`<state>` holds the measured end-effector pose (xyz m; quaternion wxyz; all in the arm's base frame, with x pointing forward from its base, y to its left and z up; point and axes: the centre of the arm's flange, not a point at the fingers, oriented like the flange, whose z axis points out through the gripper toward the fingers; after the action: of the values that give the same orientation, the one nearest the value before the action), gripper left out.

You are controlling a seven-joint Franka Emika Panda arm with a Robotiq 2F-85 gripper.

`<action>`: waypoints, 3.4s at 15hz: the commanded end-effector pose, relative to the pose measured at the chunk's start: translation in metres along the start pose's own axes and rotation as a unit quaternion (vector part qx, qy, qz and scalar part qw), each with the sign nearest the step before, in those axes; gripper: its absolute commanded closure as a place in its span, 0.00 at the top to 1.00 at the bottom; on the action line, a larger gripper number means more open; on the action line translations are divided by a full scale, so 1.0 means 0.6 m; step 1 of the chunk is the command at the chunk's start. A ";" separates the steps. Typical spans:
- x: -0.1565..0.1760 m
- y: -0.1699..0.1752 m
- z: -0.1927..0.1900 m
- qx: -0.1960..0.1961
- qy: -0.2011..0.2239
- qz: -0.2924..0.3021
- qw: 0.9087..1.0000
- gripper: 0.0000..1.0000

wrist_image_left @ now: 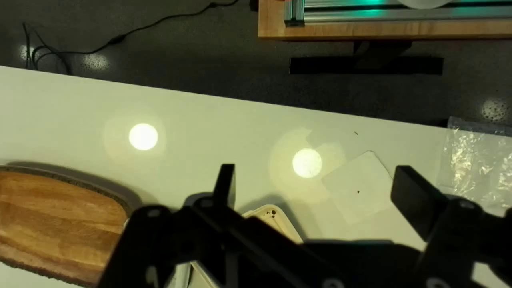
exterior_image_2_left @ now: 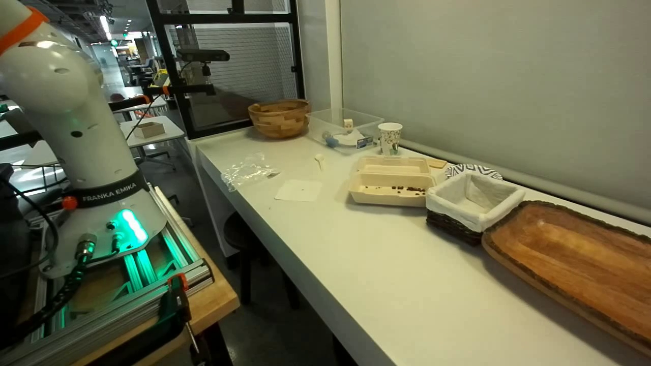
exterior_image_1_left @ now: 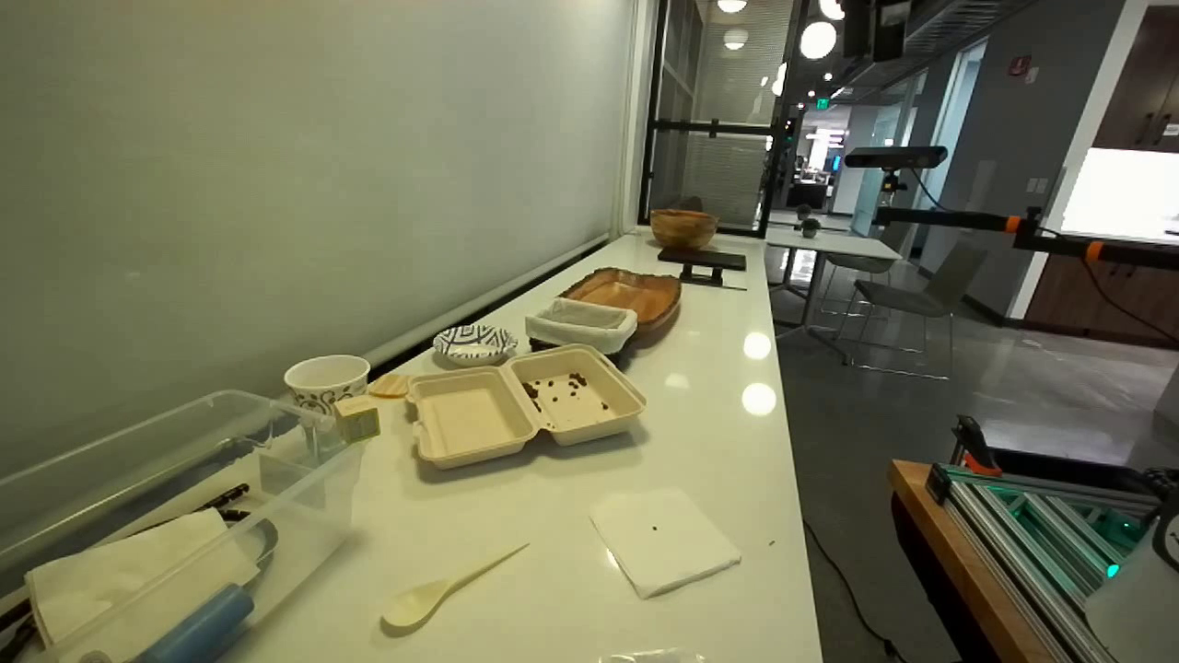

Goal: Put the block inside the container

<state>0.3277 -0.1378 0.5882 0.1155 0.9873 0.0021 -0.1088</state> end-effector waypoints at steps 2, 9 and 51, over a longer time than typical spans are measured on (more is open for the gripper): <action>0.097 -0.011 0.020 0.018 0.024 0.033 0.999 1.00; 0.255 -0.076 0.056 0.097 0.060 0.140 0.984 1.00; 0.705 -0.301 0.315 0.204 0.127 0.329 0.913 1.00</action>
<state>0.6725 -0.0206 0.2904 -0.0496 0.9454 -0.3167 0.0588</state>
